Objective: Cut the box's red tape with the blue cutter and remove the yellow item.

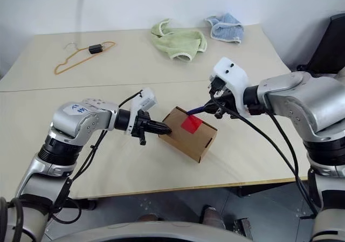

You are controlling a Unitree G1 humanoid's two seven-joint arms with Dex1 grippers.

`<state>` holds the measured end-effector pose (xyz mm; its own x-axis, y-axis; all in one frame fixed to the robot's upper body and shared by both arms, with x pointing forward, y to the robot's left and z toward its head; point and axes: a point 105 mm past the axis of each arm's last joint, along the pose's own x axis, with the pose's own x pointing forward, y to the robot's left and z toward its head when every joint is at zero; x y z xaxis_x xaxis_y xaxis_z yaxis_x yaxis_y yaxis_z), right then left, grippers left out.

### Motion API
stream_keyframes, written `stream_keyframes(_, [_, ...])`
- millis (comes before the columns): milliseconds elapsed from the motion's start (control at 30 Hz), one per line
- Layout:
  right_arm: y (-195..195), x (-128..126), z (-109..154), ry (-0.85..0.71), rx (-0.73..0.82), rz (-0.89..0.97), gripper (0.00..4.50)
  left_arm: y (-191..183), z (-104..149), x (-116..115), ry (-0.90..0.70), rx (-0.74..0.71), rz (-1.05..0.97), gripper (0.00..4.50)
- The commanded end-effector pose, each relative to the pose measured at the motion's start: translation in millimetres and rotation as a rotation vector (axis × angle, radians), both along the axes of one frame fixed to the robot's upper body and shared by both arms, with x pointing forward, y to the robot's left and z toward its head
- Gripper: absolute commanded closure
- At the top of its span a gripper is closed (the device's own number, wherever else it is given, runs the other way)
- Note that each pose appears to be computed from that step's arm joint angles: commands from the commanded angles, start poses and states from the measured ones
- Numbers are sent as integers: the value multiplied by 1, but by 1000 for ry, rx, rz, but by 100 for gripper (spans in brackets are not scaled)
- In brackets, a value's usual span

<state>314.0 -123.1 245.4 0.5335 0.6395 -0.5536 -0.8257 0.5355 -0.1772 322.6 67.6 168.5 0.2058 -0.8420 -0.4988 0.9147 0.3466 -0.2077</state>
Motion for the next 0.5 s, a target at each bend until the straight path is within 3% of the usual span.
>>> stream_keyframes(33, [1,-7,9,-12,-17,32,434,7,-17,4,24,65,62,450])
stream_keyframes(500, [-1,-10,-7,41,-77,73,434,10,-21,4,26,59,79,450])
